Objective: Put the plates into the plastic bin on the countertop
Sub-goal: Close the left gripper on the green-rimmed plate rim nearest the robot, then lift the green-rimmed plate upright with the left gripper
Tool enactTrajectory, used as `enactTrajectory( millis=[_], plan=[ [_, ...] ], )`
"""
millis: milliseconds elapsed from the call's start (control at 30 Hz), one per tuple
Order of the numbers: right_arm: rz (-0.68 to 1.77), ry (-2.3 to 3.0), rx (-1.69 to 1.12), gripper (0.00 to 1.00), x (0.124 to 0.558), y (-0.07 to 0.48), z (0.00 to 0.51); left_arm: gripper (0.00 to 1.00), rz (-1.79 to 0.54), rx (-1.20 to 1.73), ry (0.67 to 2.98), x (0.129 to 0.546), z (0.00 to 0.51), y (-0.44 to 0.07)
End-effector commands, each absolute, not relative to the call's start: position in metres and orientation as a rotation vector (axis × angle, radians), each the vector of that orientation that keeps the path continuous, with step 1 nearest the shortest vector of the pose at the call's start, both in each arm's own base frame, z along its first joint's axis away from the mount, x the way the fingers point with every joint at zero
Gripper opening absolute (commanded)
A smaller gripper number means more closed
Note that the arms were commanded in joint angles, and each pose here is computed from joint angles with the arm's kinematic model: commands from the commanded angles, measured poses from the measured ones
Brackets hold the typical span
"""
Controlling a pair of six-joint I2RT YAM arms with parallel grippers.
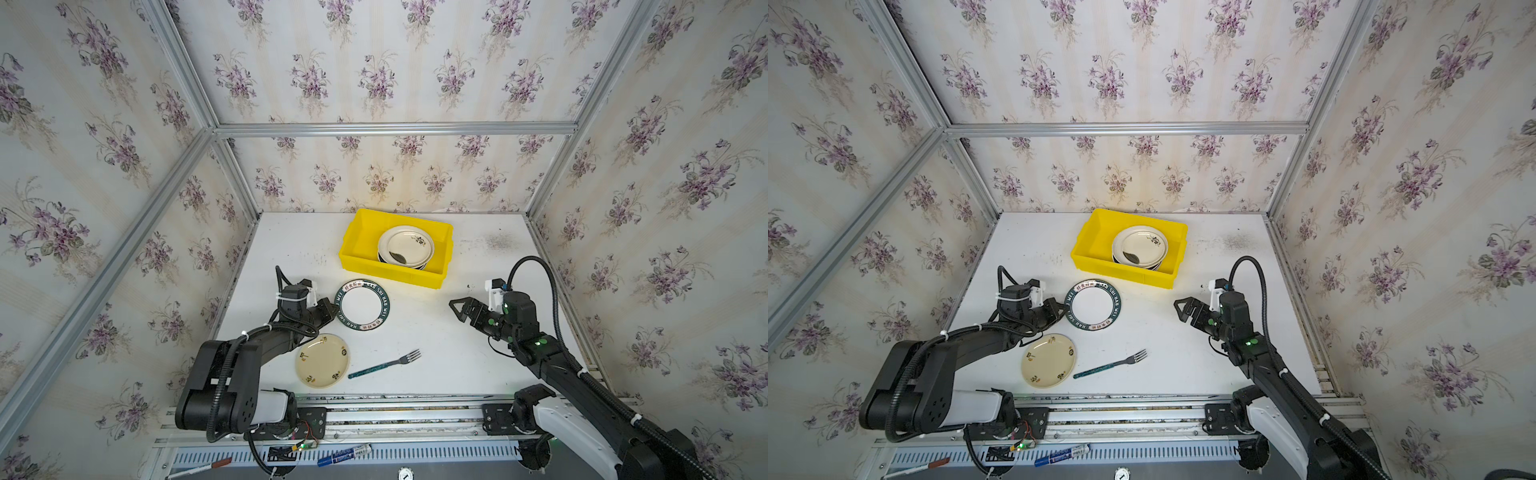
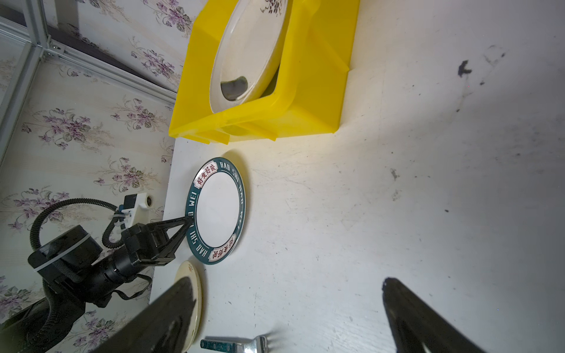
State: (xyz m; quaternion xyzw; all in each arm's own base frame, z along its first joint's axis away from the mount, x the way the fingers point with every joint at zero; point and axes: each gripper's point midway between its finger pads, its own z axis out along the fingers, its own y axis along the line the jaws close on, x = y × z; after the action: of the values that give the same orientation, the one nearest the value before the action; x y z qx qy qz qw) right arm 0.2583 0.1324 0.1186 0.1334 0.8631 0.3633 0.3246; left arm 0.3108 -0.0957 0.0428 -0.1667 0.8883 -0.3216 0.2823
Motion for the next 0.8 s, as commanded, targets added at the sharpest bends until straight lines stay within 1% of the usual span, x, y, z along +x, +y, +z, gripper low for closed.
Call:
enactTrajectory(
  millis=[0,400,600,633,767],
  plan=[
    [0.964,2.227,0.362,0.99,0.261,0.132,0.122,0.00,-0.834,-0.410,2.384,0.306,0.043,-0.094],
    [0.986,2.224,0.389,0.99,0.258,0.132,0.117,0.00,-0.877,-0.364,2.315,0.303,0.062,-0.098],
    [1.005,2.207,0.411,0.98,0.257,0.132,0.112,0.00,-0.939,-0.368,2.297,0.301,0.068,-0.104],
    [0.998,2.212,0.410,0.98,0.257,0.131,0.111,0.00,-0.944,-0.356,2.268,0.302,0.076,-0.105],
    [0.994,2.213,0.390,0.98,0.256,0.132,0.111,0.00,-0.942,-0.353,2.243,0.301,0.083,-0.104]
  ],
)
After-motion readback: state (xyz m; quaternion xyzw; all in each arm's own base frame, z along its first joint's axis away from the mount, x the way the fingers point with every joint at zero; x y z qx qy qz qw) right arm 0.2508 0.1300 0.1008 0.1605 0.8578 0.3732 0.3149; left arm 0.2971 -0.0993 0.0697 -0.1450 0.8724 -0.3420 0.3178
